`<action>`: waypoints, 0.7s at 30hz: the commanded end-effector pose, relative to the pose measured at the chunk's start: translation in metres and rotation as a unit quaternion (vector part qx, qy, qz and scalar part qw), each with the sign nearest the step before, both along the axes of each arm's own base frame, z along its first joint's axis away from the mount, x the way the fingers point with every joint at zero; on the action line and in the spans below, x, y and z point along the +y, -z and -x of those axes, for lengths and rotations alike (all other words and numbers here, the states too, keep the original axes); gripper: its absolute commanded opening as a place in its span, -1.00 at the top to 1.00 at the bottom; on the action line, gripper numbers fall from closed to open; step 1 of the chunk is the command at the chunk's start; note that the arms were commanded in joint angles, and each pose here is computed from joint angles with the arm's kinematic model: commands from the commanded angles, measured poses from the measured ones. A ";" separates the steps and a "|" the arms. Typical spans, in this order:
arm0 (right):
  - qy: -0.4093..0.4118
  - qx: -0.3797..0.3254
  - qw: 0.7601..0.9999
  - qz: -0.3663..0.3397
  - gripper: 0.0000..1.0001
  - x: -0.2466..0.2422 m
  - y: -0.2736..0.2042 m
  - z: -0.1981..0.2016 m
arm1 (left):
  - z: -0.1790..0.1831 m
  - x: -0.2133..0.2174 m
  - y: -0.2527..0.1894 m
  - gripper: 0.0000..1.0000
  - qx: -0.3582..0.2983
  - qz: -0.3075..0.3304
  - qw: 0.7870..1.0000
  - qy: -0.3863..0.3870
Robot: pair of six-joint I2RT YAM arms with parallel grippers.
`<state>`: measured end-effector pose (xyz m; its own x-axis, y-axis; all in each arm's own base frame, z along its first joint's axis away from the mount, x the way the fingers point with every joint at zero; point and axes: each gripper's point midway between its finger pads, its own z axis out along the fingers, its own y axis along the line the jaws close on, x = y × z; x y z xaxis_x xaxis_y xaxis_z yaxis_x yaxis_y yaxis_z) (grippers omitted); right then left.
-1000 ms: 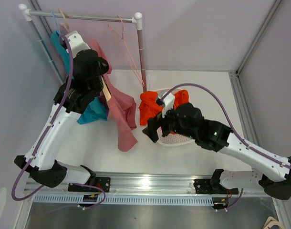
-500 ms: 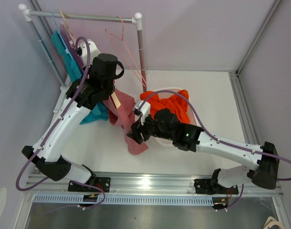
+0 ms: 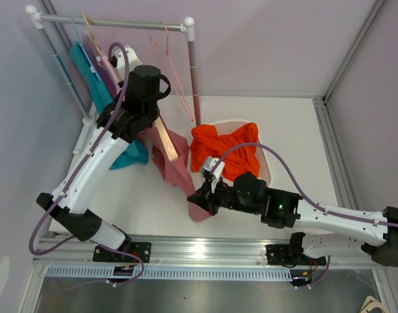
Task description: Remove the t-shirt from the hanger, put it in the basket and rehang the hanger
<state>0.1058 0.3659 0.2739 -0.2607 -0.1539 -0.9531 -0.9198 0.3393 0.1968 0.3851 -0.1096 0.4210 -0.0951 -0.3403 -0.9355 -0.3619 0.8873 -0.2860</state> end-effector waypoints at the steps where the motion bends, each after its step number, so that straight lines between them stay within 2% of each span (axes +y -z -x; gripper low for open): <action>1: 0.013 0.054 0.998 0.014 1.00 -0.009 0.041 0.018 | -0.018 0.001 -0.051 0.99 -0.066 0.028 0.997 0.000; 5: 0.044 0.060 0.997 0.008 1.00 -0.006 0.065 0.006 | -0.014 -0.010 -0.056 0.99 -0.051 0.041 0.997 0.037; 7: 0.057 0.059 0.996 0.020 1.00 0.000 0.071 -0.010 | 0.003 -0.012 -0.047 0.99 -0.022 0.056 0.996 0.060; 9: 0.063 0.050 0.997 0.004 1.00 0.007 0.052 -0.037 | 0.022 -0.023 -0.022 0.99 0.018 0.071 0.993 0.096; 10: 0.068 0.047 0.997 0.011 1.00 0.012 0.054 -0.047 | 0.047 -0.018 -0.045 0.99 -0.018 0.102 0.988 0.118; 12: 0.066 0.026 0.998 -0.003 1.00 0.020 0.027 -0.068 | 0.066 -0.035 -0.012 0.99 0.010 0.104 0.979 0.175; 14: 0.060 0.023 0.998 0.006 1.00 0.027 0.022 -0.078 | 0.095 -0.033 -0.013 0.99 0.010 0.115 0.970 0.214; 16: 0.064 0.008 0.998 -0.006 1.00 0.031 -0.001 -0.096 | 0.120 -0.037 0.004 0.99 0.060 0.107 0.958 0.258; 20: 0.069 0.006 0.998 0.001 1.00 0.037 -0.010 -0.121 | 0.171 -0.034 0.030 0.99 0.116 0.099 0.937 0.314; 21: 0.069 0.013 0.997 0.009 1.00 0.040 -0.004 -0.126 | 0.187 -0.026 0.031 0.99 0.113 0.103 0.933 0.326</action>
<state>0.2238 0.3980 0.2653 -0.3322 -0.1217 -0.9353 -0.8326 0.5038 0.2302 0.2392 -0.1279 0.4193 -0.3875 -0.3896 -0.8355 0.0768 0.8895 -0.4504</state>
